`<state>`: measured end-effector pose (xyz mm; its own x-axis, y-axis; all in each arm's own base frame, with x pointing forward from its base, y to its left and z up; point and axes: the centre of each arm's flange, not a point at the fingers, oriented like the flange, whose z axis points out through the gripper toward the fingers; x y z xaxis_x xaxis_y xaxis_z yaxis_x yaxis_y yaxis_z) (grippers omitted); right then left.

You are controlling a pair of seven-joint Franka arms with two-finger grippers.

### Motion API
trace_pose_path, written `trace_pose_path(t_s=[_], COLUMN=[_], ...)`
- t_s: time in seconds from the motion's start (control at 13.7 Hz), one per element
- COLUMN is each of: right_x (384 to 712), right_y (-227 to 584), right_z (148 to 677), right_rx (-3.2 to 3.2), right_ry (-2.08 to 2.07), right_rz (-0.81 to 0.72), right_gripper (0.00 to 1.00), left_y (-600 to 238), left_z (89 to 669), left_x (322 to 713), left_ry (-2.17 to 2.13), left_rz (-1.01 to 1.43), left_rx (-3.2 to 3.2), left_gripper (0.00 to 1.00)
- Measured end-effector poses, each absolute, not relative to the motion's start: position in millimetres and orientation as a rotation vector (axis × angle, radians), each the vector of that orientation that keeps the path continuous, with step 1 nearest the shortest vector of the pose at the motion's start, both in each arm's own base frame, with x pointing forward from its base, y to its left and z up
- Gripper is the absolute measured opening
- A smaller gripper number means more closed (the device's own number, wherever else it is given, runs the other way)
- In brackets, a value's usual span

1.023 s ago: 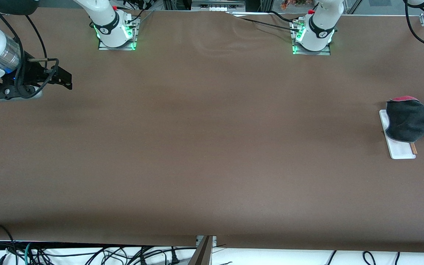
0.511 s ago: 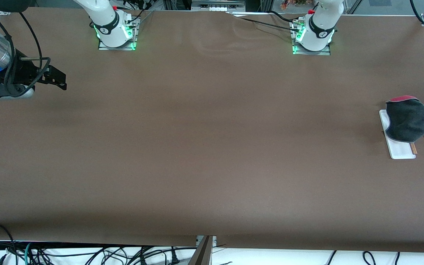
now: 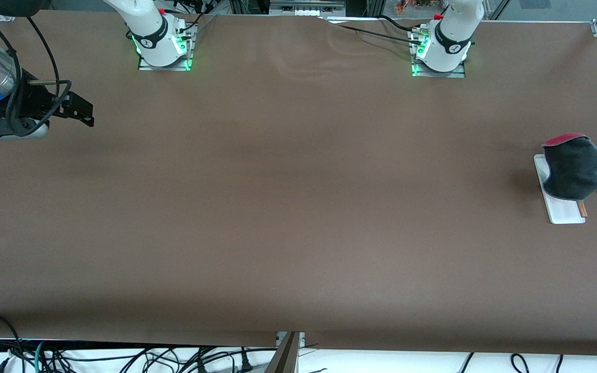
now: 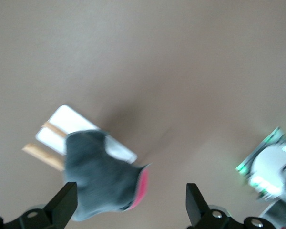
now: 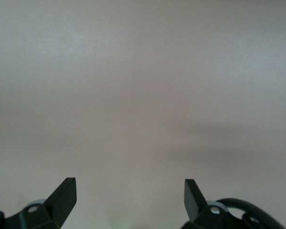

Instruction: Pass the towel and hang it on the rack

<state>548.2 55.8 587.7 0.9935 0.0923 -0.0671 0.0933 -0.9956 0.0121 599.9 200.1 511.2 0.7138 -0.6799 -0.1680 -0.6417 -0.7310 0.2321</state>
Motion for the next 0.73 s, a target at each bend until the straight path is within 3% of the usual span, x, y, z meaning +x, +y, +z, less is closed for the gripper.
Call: trace_pose_path(t_s=[0.29,0.73], right_x=[548,548], right_y=[59,62], right_z=[590,592], right_rx=[3.121,3.124], right_ry=[0.174,0.192], right_rz=[-0.096,-0.09], right_gripper=[1.0,1.0], left_y=[101,-18], left_z=[539,591], left_x=[614,600], left_ry=[-0.648,-0.226], left_rz=[-0.345,-0.253], left_rx=[2.924,3.141], left_gripper=[1.0,1.0])
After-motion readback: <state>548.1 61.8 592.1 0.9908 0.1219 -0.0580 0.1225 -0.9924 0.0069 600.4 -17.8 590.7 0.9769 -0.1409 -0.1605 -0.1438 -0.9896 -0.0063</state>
